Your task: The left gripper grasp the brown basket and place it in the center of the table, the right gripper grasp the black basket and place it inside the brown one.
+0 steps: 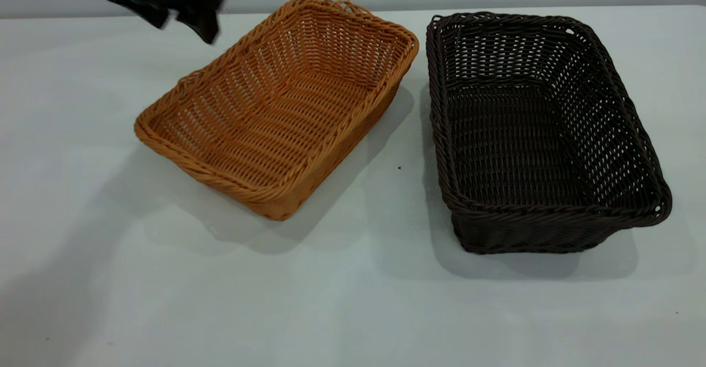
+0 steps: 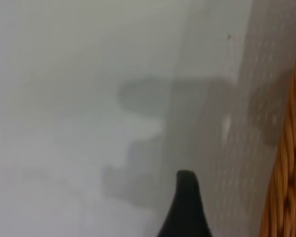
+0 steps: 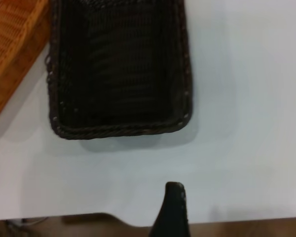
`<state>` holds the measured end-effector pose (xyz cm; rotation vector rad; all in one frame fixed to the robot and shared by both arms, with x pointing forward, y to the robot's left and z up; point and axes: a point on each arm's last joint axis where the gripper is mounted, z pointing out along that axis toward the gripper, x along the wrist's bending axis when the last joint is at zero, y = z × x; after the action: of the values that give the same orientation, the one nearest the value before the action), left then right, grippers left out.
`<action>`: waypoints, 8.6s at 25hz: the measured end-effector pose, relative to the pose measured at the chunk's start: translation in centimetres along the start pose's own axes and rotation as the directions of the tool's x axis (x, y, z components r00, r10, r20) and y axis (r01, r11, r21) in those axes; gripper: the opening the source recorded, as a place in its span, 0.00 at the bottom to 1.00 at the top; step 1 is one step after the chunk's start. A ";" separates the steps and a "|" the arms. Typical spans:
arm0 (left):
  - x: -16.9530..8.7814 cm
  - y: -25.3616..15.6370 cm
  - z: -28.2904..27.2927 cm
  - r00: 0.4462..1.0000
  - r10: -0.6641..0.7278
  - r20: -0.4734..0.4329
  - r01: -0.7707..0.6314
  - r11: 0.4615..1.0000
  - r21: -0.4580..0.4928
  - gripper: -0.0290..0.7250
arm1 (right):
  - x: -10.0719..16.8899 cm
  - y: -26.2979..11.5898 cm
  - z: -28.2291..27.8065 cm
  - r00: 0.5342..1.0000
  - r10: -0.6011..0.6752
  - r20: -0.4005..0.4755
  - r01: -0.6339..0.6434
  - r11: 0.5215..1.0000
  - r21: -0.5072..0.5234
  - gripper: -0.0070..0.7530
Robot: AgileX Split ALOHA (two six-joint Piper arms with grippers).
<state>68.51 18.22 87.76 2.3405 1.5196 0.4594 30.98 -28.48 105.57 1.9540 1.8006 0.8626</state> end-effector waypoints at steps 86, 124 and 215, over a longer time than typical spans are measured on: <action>-8.0 3.9 -3.6 0.784 0.604 0.141 -0.605 0.795 -0.041 0.14 | -18.1 9.6 24.4 0.652 0.726 -0.220 -0.715 0.685 0.142 0.12; -15.6 4.1 -2.8 0.648 0.730 0.218 -0.668 0.682 -0.298 0.70 | -16.6 11.3 21.7 0.709 0.641 -0.295 -0.618 0.766 0.178 0.12; 0.9 -8.7 -41.0 0.976 -0.041 0.212 0.105 0.949 -0.298 0.70 | 5.9 11.0 -6.9 0.863 -0.388 -0.323 0.375 0.921 -0.104 0.76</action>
<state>44.25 25.93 121.03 2.0164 1.3289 0.3925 35.11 -25.19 118.86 1.4042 2.2436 1.1304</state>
